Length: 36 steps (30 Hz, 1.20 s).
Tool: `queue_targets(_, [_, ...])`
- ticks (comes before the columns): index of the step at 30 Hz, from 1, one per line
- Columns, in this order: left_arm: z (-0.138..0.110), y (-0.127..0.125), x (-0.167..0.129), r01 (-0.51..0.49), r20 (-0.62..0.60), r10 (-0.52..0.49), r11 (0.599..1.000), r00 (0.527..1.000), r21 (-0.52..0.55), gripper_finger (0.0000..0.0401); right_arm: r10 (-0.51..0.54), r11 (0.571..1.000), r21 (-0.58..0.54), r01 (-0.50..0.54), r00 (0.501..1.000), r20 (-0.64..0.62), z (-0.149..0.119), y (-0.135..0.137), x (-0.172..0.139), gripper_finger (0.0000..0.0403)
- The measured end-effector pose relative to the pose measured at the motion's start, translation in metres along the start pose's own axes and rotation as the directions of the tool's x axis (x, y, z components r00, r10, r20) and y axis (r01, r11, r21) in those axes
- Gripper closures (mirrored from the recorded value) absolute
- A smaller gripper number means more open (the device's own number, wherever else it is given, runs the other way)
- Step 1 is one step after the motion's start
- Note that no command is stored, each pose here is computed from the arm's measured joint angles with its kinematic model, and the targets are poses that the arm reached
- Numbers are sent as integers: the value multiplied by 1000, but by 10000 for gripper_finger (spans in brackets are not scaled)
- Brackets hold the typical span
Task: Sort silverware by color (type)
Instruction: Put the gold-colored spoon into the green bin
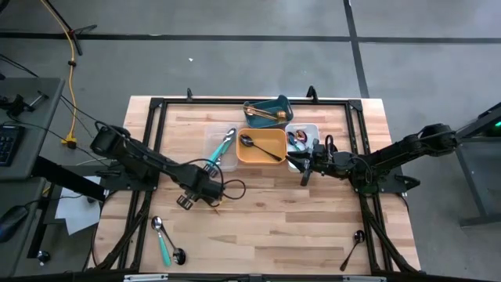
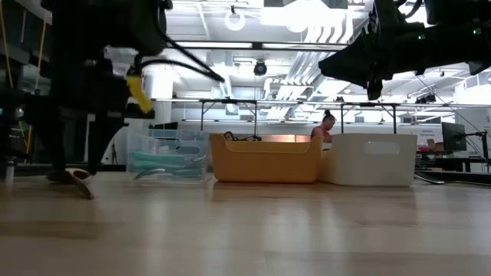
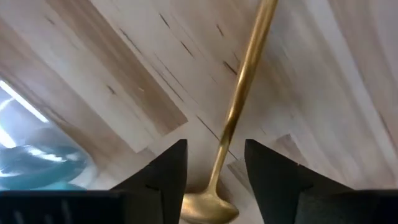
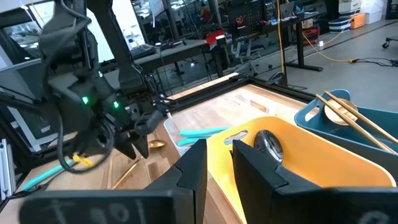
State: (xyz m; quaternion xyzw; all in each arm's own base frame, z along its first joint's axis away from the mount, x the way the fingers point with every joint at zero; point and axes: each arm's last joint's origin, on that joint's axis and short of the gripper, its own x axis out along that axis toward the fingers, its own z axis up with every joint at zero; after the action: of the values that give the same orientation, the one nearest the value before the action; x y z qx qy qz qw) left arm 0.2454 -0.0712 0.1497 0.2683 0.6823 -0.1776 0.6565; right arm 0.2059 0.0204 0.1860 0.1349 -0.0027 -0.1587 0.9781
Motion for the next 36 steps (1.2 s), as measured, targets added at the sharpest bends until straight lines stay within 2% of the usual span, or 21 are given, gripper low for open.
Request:
queue_targets(7, [2, 2, 15, 18, -67, -18, 1000, 998, -1, 239, 0, 1000, -1, 0, 1000, -1, 0, 0, 0, 332])
queue_targets(16, [1, 8, 19, 51, -73, -53, 998, 996, -32, 255, 0, 1000, 0, 0, 1000, -1, 0, 0, 0, 332])
queue_targets(22, [1, 9, 20, 54, -72, -55, 998, 996, -25, 297, 0, 1000, -1, 0, 1000, -1, 0, 0, 0, 332])
queue_targets(29, [0, 9, 20, 59, -72, -60, 998, 996, -23, 388, 0, 1000, 0, 0, 1000, -1, 0, 0, 0, 332])
queue_targets(36, [3, 10, 12, 91, -101, -96, 994, 990, -57, 392, 0, 1000, 0, 0, 1000, -1, 0, 0, 0, 332])
